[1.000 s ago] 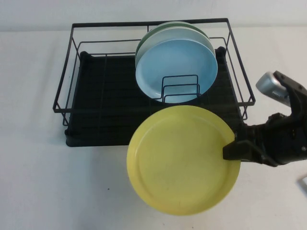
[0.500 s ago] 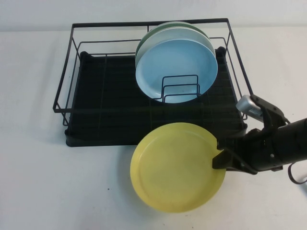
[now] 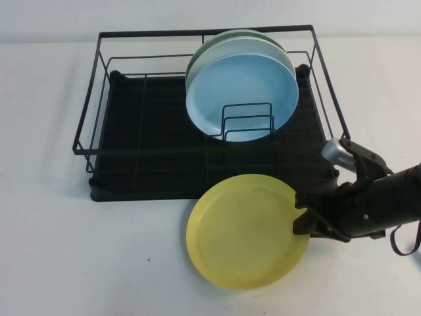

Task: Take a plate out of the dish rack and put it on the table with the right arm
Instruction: Place the plate from the table

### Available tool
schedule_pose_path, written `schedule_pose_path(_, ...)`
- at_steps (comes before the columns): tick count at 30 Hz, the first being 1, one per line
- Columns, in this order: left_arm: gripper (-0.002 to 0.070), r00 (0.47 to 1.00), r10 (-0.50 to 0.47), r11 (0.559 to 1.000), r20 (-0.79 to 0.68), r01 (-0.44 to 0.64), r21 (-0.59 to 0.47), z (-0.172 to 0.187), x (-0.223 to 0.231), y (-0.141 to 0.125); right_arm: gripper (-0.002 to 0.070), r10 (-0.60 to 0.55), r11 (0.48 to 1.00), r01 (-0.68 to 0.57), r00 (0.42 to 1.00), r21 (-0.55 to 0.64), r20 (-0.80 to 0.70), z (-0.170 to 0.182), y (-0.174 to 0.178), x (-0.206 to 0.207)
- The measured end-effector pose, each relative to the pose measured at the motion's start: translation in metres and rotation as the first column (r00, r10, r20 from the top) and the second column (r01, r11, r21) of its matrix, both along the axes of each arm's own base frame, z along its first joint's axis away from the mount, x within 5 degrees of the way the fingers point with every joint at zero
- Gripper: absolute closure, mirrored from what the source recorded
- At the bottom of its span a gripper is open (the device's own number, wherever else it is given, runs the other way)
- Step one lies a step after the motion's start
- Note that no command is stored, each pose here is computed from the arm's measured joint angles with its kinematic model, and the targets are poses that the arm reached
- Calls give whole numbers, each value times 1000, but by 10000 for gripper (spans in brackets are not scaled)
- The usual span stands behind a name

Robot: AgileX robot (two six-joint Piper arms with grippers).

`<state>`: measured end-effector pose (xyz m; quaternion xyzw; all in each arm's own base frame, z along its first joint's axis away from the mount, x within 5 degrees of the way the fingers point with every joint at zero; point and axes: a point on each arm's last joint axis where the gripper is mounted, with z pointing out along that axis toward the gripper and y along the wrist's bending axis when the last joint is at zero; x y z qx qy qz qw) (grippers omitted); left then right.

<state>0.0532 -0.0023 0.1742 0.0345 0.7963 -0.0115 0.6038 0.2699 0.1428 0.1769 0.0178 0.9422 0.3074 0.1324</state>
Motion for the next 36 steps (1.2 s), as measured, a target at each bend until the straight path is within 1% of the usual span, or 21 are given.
schedule_pose_path(10,679,1000,0,1000,0,0,0,0,0,0,639,-9,1000,9,1000,-6,8,-1,-1,1)
schedule_pose_path(18,679,1000,0,1000,0,0,0,0,0,0,639,-17,1000,17,1000,-13,-24,-11,0,3)
schedule_pose_path(20,679,1000,0,1000,0,0,0,0,0,0,629,-19,1000,19,999,-13,-31,-12,0,3)
schedule_pose_path(22,679,1000,0,1000,0,0,0,0,0,0,598,-25,1000,25,999,-17,-26,-13,0,4)
schedule_pose_path(24,679,1000,0,1000,0,0,0,0,0,0,542,-29,999,29,999,-21,-23,-14,0,5)
schedule_pose_path(28,679,1000,0,1000,0,0,0,0,0,0,379,-32,999,32,999,-18,-9,-11,1,8)
schedule_pose_path(30,679,1000,0,1000,0,0,0,0,0,0,314,-29,999,29,1000,-13,9,-7,2,12)
schedule_pose_path(32,679,1000,0,1000,0,0,0,0,0,0,286,-20,1000,20,999,-13,39,0,3,17)
schedule_pose_path(36,679,1000,0,1000,0,0,0,0,0,0,281,25,1000,-22,992,-22,127,22,5,24)
